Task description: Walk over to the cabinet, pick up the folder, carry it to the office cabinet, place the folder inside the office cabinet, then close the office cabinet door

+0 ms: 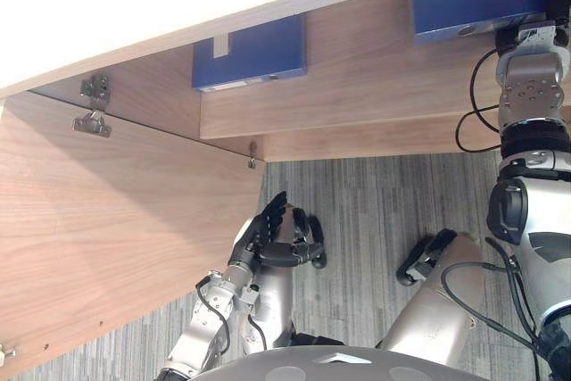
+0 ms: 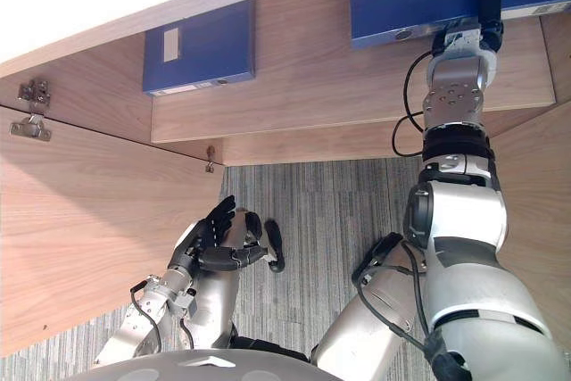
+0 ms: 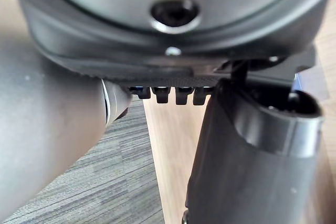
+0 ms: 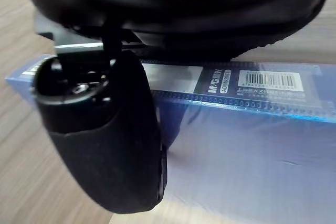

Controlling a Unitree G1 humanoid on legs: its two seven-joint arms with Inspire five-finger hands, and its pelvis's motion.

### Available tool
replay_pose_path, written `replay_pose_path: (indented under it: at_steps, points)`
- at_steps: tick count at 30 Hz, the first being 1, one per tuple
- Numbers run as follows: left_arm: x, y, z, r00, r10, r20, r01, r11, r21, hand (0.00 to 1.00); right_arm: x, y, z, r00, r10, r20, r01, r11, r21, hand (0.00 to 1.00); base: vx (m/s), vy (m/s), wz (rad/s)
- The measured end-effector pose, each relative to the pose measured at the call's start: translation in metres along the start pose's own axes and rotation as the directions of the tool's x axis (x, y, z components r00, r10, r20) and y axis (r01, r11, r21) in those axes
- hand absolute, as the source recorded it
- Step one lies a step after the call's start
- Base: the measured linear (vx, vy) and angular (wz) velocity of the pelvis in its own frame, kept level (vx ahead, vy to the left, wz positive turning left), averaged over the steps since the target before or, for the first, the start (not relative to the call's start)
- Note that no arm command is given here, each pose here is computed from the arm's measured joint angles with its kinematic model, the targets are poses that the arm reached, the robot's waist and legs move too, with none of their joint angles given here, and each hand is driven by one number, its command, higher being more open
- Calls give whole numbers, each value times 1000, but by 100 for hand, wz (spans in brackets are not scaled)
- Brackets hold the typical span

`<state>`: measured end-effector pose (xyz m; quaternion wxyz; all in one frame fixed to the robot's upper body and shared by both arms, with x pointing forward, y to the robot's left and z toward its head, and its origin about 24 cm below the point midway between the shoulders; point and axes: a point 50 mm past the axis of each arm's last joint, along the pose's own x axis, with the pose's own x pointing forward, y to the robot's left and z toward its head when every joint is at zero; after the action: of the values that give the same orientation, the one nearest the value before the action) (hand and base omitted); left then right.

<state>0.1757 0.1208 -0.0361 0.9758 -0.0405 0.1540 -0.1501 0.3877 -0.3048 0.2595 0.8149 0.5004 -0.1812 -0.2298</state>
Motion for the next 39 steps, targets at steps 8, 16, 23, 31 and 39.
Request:
replay_pose_path:
  at_steps: [8,16,23,31,39]
  points:
    - [0,0,0,1000,0,0,0,1000,0,100,0,0,1,1000,5,1,-5,1000,-19,100,0,0,0]
    - [0,0,0,1000,0,0,0,1000,0,100,1,2,7,1000,21,14,-21,999,-41,100,0,0,0]
    - [0,0,0,1000,2,0,-2,1000,0,100,1,2,7,1000,26,15,-26,999,-41,100,0,0,0]
    - [0,0,0,1000,2,-2,-2,1000,0,100,2,-2,4,1000,8,-6,-8,998,-57,100,0,0,0]
    - [-1,2,-1,1000,-15,-11,16,1000,13,100,6,-25,-2,993,-65,-98,45,980,-193,100,-1,-5,1]
